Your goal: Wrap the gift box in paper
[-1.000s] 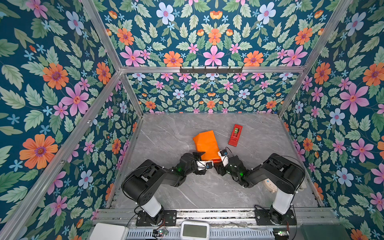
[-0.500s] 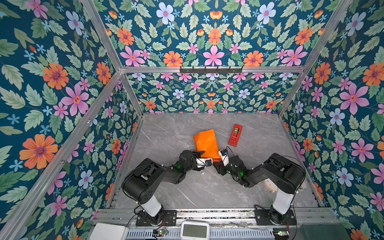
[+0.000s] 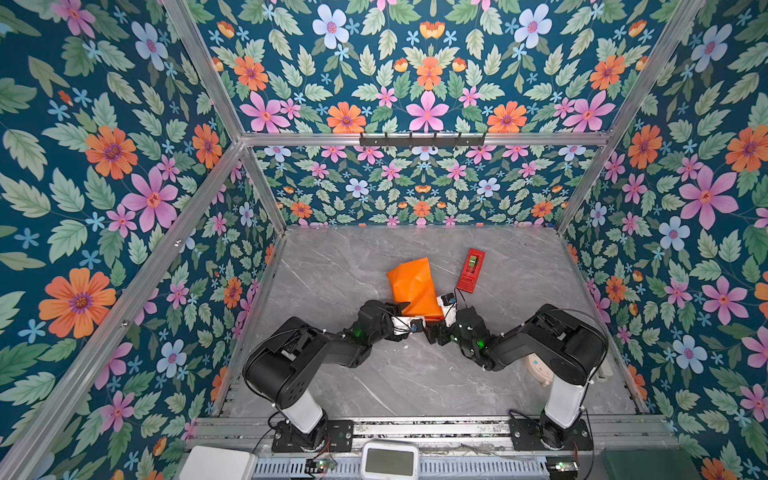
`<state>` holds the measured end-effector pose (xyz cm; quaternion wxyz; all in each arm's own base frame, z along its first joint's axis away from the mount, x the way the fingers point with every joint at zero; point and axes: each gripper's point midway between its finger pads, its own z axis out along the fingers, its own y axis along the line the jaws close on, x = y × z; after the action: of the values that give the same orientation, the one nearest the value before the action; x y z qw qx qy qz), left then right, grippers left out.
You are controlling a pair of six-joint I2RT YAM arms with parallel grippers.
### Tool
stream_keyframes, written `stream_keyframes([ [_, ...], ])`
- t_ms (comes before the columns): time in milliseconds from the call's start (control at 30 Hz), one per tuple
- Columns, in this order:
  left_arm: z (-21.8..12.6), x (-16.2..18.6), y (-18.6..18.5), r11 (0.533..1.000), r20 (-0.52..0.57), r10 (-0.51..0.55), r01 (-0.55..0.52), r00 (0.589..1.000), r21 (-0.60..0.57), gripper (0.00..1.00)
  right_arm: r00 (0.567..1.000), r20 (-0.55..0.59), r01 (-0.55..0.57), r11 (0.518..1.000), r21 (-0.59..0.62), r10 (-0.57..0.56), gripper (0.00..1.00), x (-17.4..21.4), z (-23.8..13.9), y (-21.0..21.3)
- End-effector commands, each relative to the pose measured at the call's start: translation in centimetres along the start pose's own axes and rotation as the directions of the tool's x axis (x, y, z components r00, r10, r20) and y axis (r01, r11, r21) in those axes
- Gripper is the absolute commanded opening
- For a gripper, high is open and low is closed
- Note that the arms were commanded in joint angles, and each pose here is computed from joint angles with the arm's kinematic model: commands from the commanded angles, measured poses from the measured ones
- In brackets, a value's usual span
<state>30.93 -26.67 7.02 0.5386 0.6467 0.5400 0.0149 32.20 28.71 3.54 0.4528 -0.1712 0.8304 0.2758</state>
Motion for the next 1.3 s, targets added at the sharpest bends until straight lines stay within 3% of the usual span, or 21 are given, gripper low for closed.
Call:
stream_keyframes([
  [0,-0.1,1.2,-1.4,0.998,-0.045,-0.019,0.021,0.999,0.053,0.7,0.997,0.031,-0.067,0.998,-0.008,0.067,0.92,-0.5,0.0,0.1],
  [267,-0.9,0.4,0.6,0.997,0.001,-0.079,0.079,0.997,-0.021,0.83,0.99,0.045,-0.13,0.991,-0.042,0.132,0.89,-0.4,0.5,0.4],
  [667,-0.8,0.9,2.0,0.992,-0.012,-0.098,0.097,0.995,-0.078,0.91,0.989,0.031,-0.147,0.989,-0.032,0.148,0.88,0.1,1.0,0.2],
  [933,-0.2,2.0,1.5,0.993,-0.053,-0.108,0.105,0.993,-0.057,0.77,0.988,0.03,-0.152,0.988,-0.033,0.153,0.87,0.1,1.2,0.1],
  [1267,0.1,3.0,0.7,0.996,-0.093,-0.085,0.082,0.992,-0.032,0.69,0.988,-0.001,-0.155,0.988,-0.026,0.155,0.88,0.5,-0.3,-0.3],
])
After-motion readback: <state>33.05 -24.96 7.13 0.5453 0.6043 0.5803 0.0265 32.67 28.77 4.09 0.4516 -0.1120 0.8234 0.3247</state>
